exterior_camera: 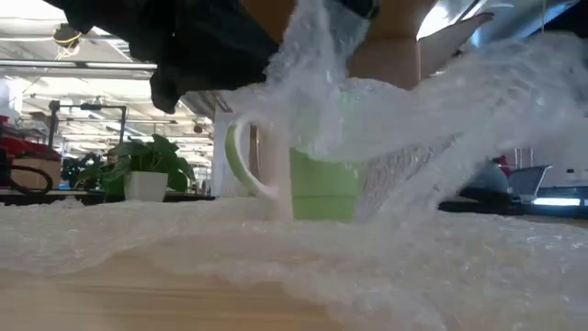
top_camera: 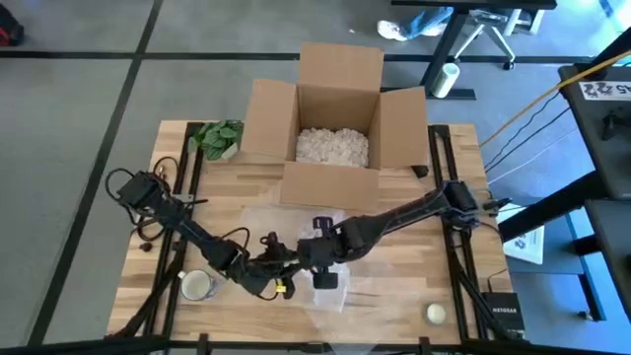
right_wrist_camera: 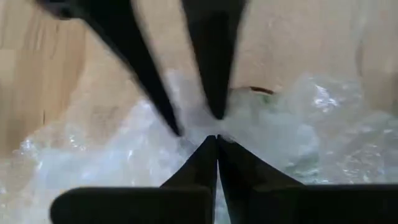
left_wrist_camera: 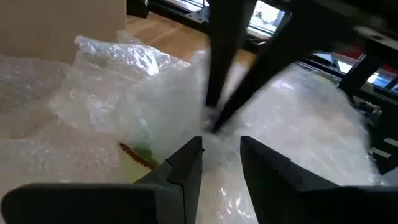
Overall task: Wrap mug
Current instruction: Wrap the green mug with the bubble wrap
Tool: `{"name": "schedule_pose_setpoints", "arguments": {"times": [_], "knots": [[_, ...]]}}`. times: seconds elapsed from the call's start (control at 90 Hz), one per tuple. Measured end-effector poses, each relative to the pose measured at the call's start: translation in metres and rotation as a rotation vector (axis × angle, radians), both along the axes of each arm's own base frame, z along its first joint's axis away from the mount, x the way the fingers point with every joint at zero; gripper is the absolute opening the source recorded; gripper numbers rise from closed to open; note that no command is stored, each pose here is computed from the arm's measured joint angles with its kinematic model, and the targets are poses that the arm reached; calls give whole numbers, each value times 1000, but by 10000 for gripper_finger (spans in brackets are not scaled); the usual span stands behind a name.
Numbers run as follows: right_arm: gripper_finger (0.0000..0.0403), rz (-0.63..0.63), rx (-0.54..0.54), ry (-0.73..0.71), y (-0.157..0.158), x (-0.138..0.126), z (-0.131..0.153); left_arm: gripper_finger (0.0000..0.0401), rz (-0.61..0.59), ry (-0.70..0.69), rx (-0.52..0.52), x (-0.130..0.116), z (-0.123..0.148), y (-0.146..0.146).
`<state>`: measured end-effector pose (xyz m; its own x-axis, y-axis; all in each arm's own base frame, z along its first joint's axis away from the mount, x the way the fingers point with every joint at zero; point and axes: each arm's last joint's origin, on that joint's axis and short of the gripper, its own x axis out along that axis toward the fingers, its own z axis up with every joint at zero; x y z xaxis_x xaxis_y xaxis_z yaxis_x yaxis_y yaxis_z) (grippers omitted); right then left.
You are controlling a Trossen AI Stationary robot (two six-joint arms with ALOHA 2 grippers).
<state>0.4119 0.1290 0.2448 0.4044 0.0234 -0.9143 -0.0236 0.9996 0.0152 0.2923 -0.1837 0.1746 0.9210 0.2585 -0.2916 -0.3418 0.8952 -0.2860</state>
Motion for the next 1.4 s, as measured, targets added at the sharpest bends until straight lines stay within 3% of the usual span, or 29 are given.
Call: {"name": "schedule_pose_setpoints", "arguments": {"times": [0.233, 0.544, 1.4], "knots": [[0, 22, 85, 102, -8, 13, -34, 93, -68, -40, -29, -19, 12, -23], [0, 55, 164, 188, -4, 22, -67, 93, -7, 33, -89, -42, -3, -36], [0, 38, 124, 177, -4, 20, -10, 93, 58, 106, -19, -35, -10, -18]]}}
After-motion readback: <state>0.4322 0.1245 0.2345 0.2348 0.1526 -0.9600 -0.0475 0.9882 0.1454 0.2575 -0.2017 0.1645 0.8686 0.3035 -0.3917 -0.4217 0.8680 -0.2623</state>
